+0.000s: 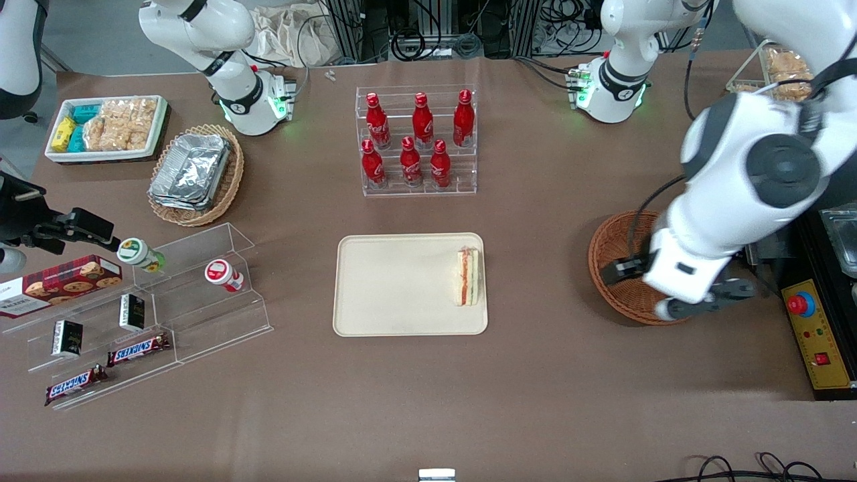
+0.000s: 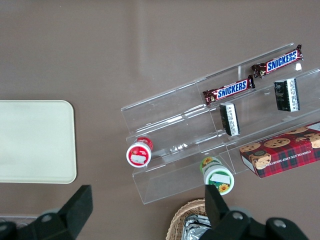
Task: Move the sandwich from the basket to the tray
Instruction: 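Open the left gripper and withdraw it toward the basket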
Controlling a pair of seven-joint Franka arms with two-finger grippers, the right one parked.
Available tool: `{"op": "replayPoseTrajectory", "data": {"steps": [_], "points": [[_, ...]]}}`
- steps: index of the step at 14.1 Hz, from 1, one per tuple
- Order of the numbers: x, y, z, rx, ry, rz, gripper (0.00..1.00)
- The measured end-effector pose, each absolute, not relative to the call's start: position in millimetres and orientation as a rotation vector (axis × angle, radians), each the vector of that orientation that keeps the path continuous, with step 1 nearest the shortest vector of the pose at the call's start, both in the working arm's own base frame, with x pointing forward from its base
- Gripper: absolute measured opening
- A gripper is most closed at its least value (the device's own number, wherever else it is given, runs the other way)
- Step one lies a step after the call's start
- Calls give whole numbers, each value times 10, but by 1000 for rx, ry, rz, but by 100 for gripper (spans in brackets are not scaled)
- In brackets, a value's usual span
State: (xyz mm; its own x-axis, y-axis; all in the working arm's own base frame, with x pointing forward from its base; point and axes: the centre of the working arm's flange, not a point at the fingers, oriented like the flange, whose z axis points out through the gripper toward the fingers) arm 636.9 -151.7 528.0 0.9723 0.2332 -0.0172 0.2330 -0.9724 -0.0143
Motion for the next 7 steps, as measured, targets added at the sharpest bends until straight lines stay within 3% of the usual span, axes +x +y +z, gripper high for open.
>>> {"op": "replayPoseTrajectory", "data": {"steps": [7], "points": [[6127,-224,5473,-3087,-102,72,100]]}}
